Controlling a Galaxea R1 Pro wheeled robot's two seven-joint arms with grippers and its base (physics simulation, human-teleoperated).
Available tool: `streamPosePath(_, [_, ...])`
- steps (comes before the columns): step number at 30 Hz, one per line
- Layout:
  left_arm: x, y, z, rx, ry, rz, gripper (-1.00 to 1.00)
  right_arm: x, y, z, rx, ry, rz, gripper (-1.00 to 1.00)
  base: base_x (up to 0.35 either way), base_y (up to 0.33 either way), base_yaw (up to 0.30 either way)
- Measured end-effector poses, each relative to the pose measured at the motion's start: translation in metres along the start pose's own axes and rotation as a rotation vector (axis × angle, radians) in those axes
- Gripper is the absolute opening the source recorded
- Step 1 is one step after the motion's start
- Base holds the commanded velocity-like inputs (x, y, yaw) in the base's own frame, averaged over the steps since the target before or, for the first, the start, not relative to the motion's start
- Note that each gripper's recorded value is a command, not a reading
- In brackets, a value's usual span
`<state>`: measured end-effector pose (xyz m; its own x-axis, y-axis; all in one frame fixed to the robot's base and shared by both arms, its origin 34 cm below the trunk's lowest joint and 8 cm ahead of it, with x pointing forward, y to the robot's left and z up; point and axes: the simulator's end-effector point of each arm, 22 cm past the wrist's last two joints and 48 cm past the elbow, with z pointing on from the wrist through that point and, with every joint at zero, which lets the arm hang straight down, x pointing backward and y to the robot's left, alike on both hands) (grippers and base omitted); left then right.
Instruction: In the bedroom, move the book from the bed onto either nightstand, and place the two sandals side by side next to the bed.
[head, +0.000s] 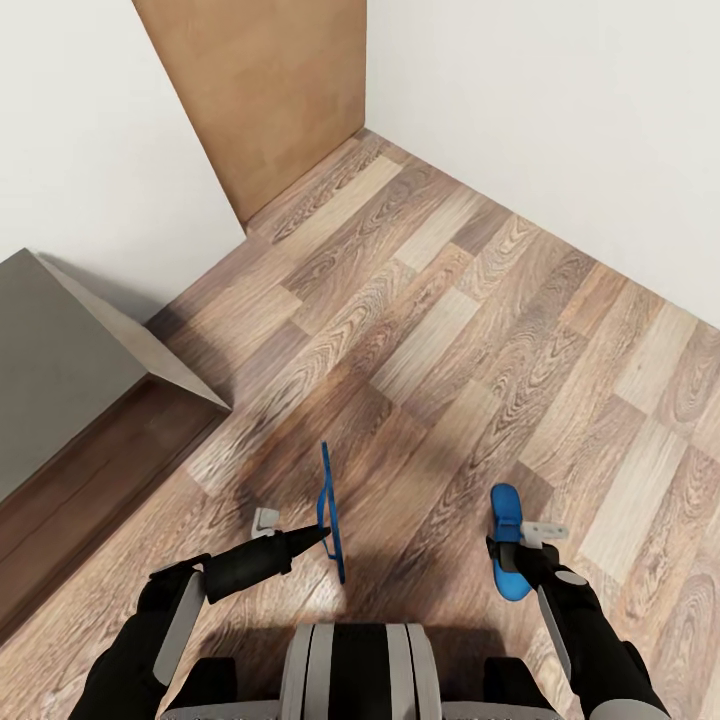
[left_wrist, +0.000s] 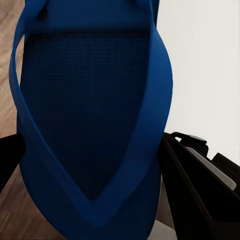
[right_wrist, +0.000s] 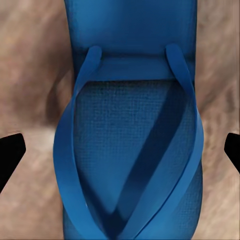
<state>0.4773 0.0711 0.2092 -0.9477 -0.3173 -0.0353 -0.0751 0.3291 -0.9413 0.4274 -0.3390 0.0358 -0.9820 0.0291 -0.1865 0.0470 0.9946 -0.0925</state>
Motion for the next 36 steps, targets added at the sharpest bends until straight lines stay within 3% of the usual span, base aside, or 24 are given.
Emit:
streamPosePath(14, [0.0045, 0.0066, 0.0007, -0.004, 0.005, -0.015, -1.00, 0.0078, 0.0001, 0.0044, 0.001, 0.015, -0.002, 1.00, 0.000, 0.000, 0.000])
streamPosePath(15, [0.0045, 0.0067, 0.0006, -0.005, 0.005, -0.015, -1.00, 0.0077, 0.0001, 0.0044, 0.001, 0.014, -0.002, -1.00, 0.000, 0.000, 0.000])
streamPosePath(36, [0.0029, 0.0049, 0.0001, -0.002, 0.002, -0.013, -1.00, 0.0039, -0.0010, 0.0030, 0.002, 0.006, 0.004, -1.00, 0.000, 0.000, 0.000])
